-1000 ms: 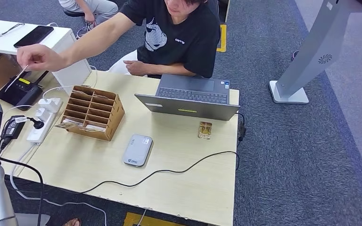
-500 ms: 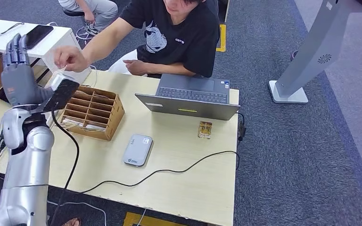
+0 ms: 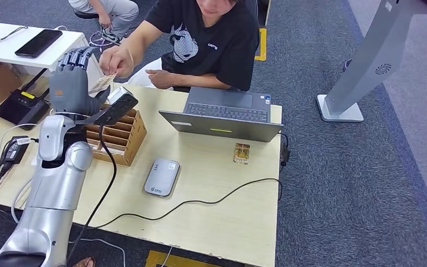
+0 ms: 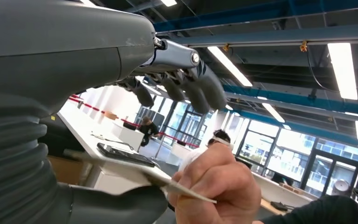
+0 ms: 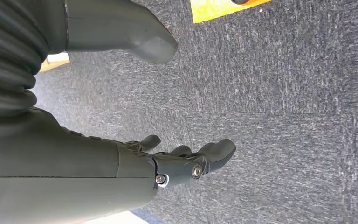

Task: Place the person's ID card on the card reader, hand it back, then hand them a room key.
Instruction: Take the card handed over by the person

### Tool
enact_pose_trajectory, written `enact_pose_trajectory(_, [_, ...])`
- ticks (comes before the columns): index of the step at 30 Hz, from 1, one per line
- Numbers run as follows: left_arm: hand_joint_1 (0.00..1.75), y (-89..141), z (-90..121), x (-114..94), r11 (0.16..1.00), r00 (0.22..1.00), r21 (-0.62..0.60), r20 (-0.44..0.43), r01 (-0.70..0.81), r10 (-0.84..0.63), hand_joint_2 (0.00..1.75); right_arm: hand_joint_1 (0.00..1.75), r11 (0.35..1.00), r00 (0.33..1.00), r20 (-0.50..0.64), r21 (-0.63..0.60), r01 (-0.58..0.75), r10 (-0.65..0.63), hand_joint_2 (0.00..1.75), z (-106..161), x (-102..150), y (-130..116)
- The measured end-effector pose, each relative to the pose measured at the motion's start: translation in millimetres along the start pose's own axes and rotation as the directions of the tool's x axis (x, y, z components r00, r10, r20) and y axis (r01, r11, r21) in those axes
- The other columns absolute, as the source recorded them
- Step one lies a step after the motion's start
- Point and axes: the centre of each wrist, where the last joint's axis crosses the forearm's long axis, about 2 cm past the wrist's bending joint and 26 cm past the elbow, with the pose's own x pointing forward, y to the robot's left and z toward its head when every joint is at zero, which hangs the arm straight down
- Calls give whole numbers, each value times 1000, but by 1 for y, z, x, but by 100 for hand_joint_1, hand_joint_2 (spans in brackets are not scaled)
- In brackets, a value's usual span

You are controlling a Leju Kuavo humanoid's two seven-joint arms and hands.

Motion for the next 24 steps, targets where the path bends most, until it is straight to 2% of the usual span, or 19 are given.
enact_pose_trajectory(17, [175,-1,1,-3,998,998,-27,-15,-55,55,175,0,1000,1000,2,2,-5,5,175,0,0,0])
enact_pose_trajectory(24, [175,-7,11,-4,994,995,-62,-9,-95,95,175,0,1000,1000,4,1,-10,10,175,0,0,0])
